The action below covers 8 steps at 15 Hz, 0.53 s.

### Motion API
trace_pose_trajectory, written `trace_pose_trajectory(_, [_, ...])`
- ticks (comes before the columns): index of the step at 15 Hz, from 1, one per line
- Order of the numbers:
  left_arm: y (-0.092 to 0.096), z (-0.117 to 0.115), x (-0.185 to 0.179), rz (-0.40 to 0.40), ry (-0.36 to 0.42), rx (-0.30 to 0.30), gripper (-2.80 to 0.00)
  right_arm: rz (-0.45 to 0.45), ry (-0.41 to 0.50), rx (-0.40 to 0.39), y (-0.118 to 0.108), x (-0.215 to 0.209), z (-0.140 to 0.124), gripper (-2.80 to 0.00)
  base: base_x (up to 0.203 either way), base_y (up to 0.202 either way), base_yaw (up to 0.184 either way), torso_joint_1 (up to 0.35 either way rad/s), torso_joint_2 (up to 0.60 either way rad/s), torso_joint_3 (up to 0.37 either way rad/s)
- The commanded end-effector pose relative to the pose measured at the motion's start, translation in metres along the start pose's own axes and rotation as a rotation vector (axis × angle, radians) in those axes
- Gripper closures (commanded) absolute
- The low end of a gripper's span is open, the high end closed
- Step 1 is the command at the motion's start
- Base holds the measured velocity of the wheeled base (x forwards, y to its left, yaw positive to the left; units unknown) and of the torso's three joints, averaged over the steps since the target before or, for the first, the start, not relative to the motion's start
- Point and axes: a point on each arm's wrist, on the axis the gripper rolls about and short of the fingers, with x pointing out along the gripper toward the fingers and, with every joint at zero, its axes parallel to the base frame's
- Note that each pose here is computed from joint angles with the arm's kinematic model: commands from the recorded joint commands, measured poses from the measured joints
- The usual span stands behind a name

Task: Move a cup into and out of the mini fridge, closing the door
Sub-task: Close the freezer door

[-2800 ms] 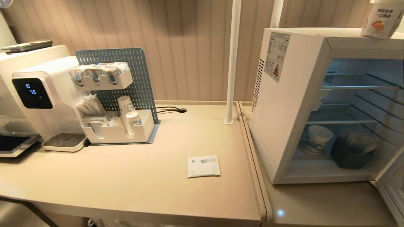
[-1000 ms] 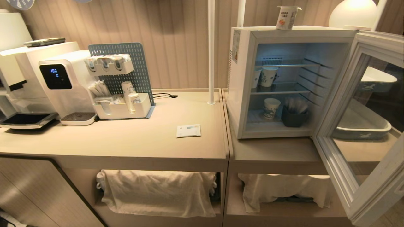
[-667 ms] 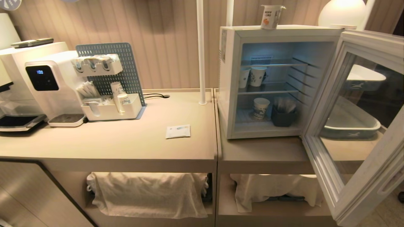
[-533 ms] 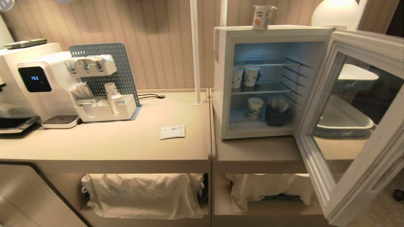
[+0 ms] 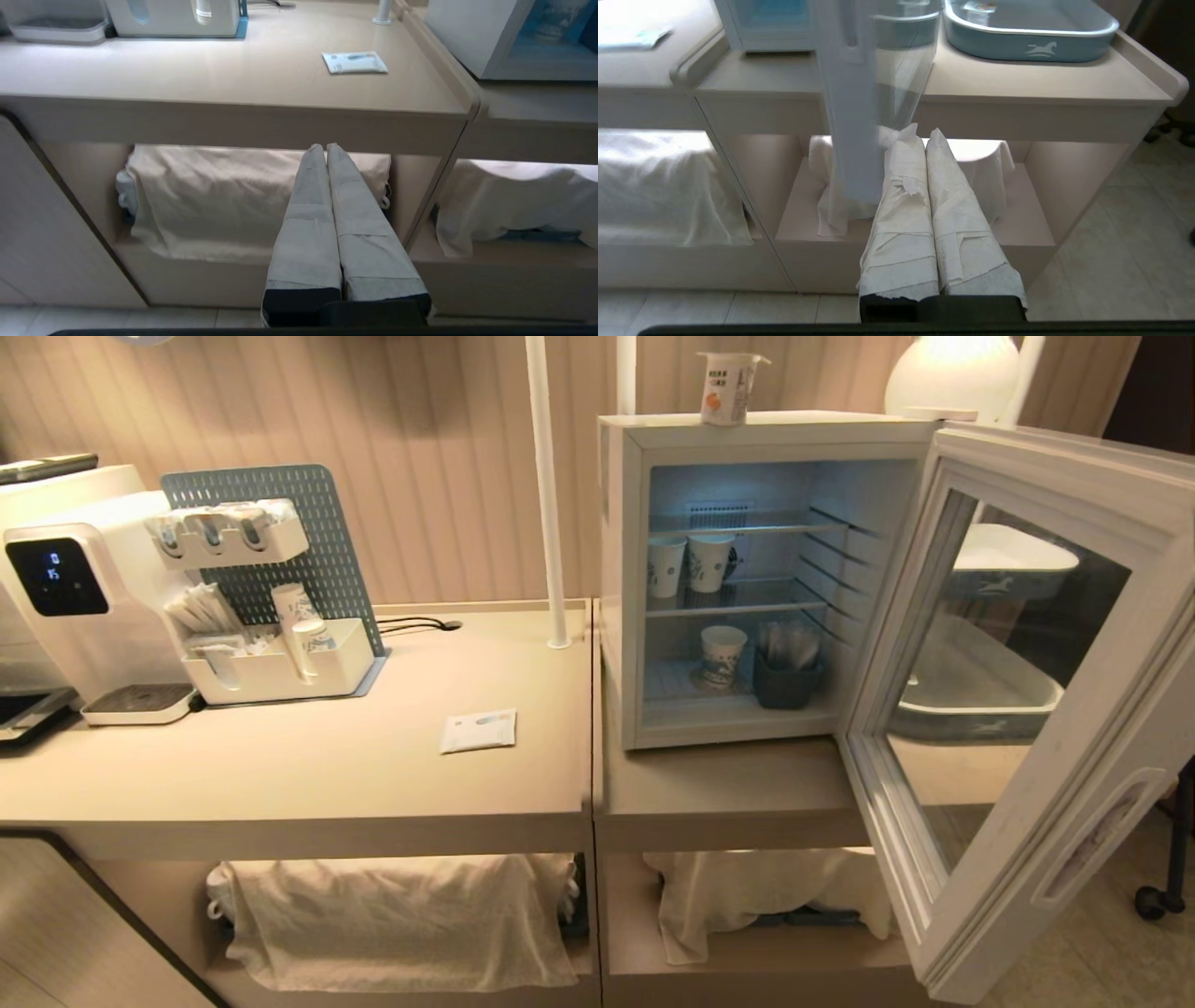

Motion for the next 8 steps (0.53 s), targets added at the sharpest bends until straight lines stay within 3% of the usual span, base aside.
trace_pose_trajectory(1, [0.0000, -0.0002, 0.0001, -0.001, -0.001, -0.001, 0.00, 0.002, 0.007, -0.001, 0.0000, 0.0005, -0.0005, 0.00, 0.000, 0.000, 0.000, 0.000, 0.00, 0.000])
trace_pose_trajectory(8, [-0.0001, -0.0002, 0.0001, 0.001, -0.001, -0.002, 0.00, 0.003, 0.007, -0.001, 0.0000, 0.0005, 0.0000, 0.00, 0.000, 0.000, 0.000, 0.000, 0.00, 0.000])
